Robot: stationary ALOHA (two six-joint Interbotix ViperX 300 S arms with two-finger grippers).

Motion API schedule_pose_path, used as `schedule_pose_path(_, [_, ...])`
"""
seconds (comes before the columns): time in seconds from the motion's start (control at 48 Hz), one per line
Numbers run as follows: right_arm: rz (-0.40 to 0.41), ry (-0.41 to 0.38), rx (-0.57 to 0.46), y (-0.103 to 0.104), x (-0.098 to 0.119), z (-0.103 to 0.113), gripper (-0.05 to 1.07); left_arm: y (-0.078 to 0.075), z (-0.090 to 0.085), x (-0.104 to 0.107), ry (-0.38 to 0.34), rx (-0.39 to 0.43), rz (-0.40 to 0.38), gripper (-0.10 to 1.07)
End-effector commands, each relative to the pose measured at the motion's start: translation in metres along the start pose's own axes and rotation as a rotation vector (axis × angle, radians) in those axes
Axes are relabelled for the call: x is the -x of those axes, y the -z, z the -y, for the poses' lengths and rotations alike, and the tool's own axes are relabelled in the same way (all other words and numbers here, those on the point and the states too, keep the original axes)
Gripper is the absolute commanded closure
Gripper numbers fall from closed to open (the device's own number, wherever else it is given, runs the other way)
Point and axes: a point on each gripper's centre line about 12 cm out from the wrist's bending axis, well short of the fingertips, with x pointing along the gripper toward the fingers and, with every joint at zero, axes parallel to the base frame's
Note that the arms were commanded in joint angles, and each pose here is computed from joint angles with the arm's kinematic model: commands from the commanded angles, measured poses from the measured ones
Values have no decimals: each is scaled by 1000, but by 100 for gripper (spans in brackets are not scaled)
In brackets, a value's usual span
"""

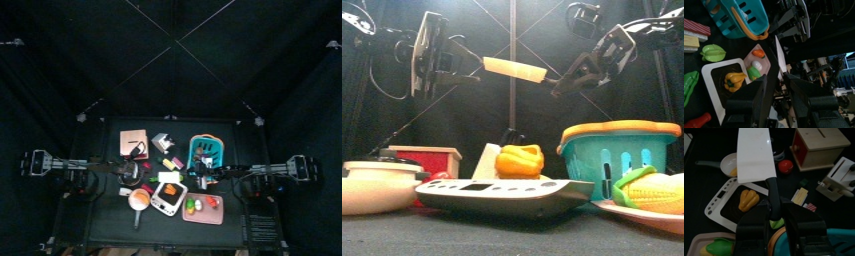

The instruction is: Grab cleaver with other hand

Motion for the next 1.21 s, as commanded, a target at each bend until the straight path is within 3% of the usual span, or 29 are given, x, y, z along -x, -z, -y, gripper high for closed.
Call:
schedule_pose_path(0.0, [33, 5, -5, -10, 4, 3, 55, -4, 8, -4, 55, 17, 29, 23])
schedule_pose_path(0.188, [30, 10, -9, -9, 3, 5, 55, -2, 10, -12, 123, 25, 64, 23])
schedule_pose_path(0.583, [25, 16, -13, -9, 1, 6, 55, -1, 6, -25, 110, 71, 89, 24])
schedule_pose_path(0.938, [14, 28, -19, -6, -1, 10, 55, -1, 8, -25, 143, 84, 101, 58])
schedule_pose_path(1.188, [16, -4, -10, -4, -5, 6, 52, 2, 5, -23, 137, 78, 95, 59])
